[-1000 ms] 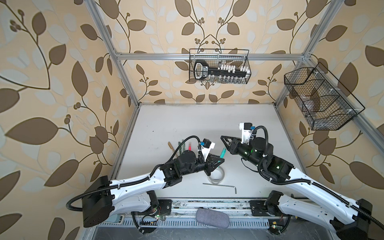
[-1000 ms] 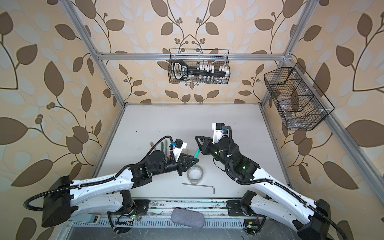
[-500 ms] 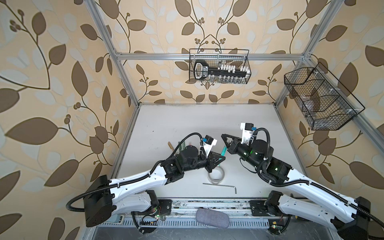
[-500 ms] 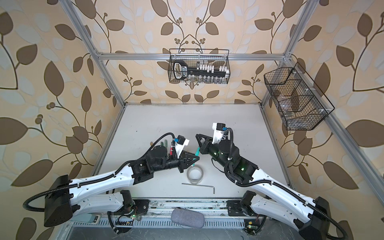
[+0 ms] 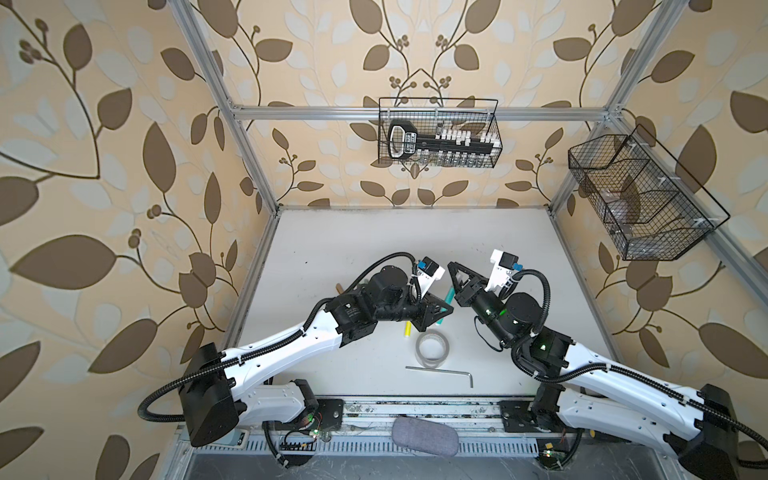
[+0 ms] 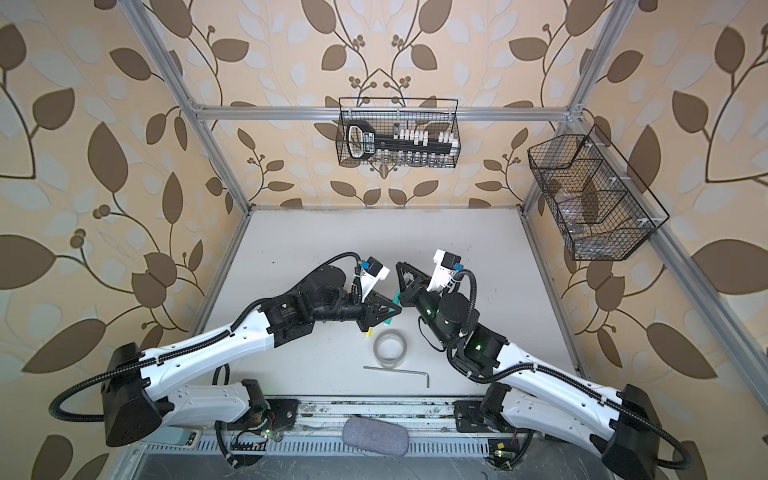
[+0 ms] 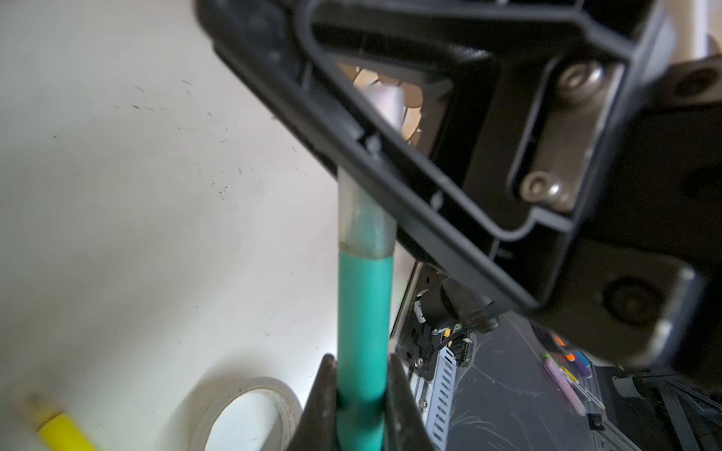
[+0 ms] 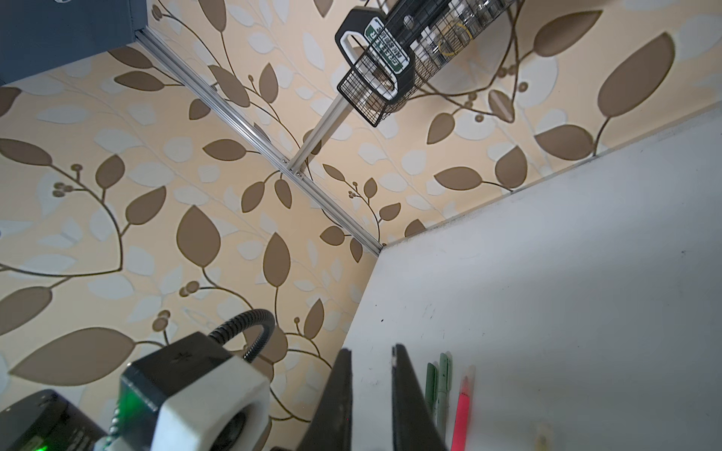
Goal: Insert the pens into the pen caps
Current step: 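Withdraw the open right gripper while the left gripper lowers the capped teal marker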
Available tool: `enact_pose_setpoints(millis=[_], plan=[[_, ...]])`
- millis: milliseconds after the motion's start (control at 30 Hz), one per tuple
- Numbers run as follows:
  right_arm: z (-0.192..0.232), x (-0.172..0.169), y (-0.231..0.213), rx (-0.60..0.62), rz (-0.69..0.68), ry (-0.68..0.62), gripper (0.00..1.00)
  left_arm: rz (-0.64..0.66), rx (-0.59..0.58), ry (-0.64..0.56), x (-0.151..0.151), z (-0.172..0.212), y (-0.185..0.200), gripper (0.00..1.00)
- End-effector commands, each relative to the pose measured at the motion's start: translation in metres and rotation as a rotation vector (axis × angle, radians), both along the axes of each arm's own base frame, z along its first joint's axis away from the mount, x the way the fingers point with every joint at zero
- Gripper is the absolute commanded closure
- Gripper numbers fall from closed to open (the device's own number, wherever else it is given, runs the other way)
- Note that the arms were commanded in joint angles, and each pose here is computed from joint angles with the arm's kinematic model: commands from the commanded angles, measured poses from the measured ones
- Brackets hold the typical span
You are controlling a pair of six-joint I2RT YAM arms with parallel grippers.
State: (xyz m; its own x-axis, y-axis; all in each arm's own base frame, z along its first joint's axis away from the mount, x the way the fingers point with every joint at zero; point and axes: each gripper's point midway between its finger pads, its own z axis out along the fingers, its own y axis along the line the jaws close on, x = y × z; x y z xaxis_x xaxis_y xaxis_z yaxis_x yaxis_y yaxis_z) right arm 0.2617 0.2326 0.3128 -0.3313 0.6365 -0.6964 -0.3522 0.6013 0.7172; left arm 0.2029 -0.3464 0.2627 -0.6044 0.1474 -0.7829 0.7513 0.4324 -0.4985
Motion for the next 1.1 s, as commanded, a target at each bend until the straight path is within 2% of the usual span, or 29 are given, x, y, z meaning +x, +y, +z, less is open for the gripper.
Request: enact_pose_setpoints(millis=[0, 67, 167, 200, 267, 300, 367, 433, 467, 500, 567, 633, 733, 933, 1067], plan=[[-0.066, -0.072, 0.072, -0.118, 0.462, 0.141, 1.0, 0.528, -0.348, -0.373, 0.108, 0.164, 0.066, 1.0], [-0.066, -0.07, 0.069, -0.126, 0.446, 0.138, 1.0, 0.526, -0.369, -0.364, 0.108, 0.168, 0.073, 1.0], [-0.061, -0.058, 0.055, -0.145, 0.383, 0.161, 1.0, 0.511, -0.333, -0.373, 0.102, 0.161, 0.077, 1.0], [-0.059, -0.054, 0.049, -0.16, 0.356, 0.169, 0.94, 0.501, -0.324, -0.369, 0.1, 0.156, 0.077, 1.0], [-0.049, -0.042, 0.032, -0.182, 0.284, 0.167, 0.66, 0.467, -0.298, -0.342, 0.092, 0.139, 0.076, 1.0], [-0.043, -0.037, 0.023, -0.192, 0.246, 0.161, 0.55, 0.448, -0.277, -0.325, 0.087, 0.128, 0.075, 1.0], [-0.029, -0.023, -0.006, -0.217, 0.13, 0.163, 0.37, 0.436, -0.236, -0.272, 0.08, 0.099, 0.078, 1.0], [-0.015, -0.007, -0.034, -0.245, 0.024, 0.161, 0.25, 0.447, -0.202, -0.208, 0.074, 0.067, 0.085, 1.0], [-0.012, 0.002, -0.051, -0.27, -0.04, 0.173, 0.04, 0.447, -0.18, -0.164, 0.069, 0.046, 0.087, 1.0], [-0.01, 0.012, -0.067, -0.287, -0.11, 0.193, 0.0, 0.45, -0.157, -0.122, 0.066, 0.027, 0.09, 1.0], [-0.013, 0.032, -0.109, -0.328, -0.298, 0.273, 0.0, 0.472, -0.092, -0.018, 0.058, -0.019, 0.097, 1.0], [-0.015, 0.047, -0.128, -0.359, -0.36, 0.277, 0.0, 0.513, -0.026, 0.07, 0.053, -0.058, 0.106, 1.0], [-0.018, 0.06, -0.153, -0.421, -0.451, 0.212, 0.01, 0.549, 0.05, 0.162, 0.043, -0.103, 0.113, 1.0], [-0.04, 0.057, -0.212, -0.533, -0.686, 0.105, 0.03, 0.549, 0.148, 0.2, 0.033, -0.141, 0.105, 1.0], [-0.082, 0.05, -0.239, -0.59, -0.74, 0.141, 0.0, 0.557, 0.227, 0.234, 0.034, -0.167, 0.099, 1.0]])
